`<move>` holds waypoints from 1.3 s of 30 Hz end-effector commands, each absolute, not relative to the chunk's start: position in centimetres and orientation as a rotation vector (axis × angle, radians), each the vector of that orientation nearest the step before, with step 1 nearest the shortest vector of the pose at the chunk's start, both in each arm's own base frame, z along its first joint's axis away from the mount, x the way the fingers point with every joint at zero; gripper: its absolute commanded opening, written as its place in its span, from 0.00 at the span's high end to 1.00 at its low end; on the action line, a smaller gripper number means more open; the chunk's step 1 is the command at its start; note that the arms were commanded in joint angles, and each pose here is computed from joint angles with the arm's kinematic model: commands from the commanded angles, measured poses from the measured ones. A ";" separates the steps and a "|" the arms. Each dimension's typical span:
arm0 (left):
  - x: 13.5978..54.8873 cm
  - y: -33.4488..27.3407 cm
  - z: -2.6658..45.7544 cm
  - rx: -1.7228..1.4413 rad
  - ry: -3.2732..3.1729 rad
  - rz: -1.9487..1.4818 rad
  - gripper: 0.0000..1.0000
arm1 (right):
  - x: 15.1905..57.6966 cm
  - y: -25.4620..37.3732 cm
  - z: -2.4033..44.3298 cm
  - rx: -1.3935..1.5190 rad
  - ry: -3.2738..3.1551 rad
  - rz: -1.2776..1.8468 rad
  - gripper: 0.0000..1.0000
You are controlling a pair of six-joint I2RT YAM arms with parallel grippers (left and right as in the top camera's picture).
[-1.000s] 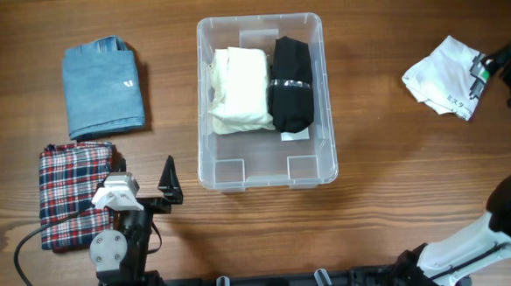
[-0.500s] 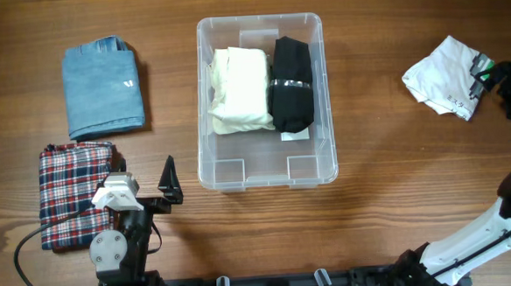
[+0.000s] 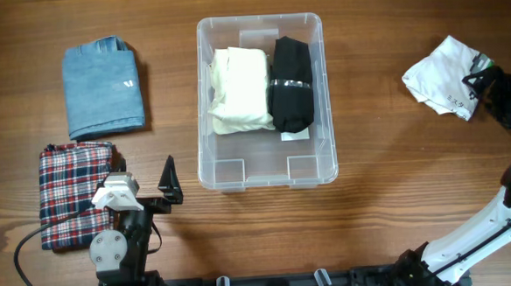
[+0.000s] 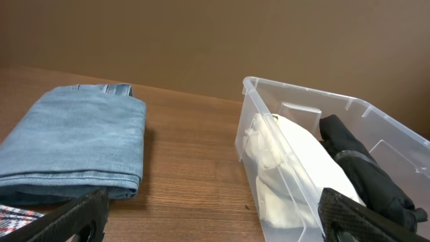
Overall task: Pack container
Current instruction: 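Grasp the white T-shirt with the right gripper and gather it, then lift the white T-shirt and carry it over the bin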
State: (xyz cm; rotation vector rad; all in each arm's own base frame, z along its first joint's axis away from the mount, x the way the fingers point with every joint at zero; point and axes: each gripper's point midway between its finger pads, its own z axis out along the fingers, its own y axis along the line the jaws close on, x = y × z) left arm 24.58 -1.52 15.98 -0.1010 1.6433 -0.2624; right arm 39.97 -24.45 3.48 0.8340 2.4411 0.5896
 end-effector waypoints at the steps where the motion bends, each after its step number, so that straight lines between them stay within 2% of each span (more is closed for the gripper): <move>1: 24.6 -1.4 15.7 -0.090 1.648 -0.244 0.00 | 40.1 -24.0 2.2 0.813 2.448 0.631 0.00; 19: 24.6 -1.4 15.7 -0.089 1.647 -0.244 0.00 | 40.2 -23.9 -0.6 0.862 2.465 0.660 0.00; 27: 24.6 -1.4 15.7 -0.089 1.648 -0.245 0.00 | 41.6 -21.2 -2.6 0.814 2.513 0.693 0.00; 39: 24.6 -1.4 15.7 -0.089 1.648 -0.244 0.00 | 41.6 -19.6 -5.5 0.858 2.596 0.665 0.00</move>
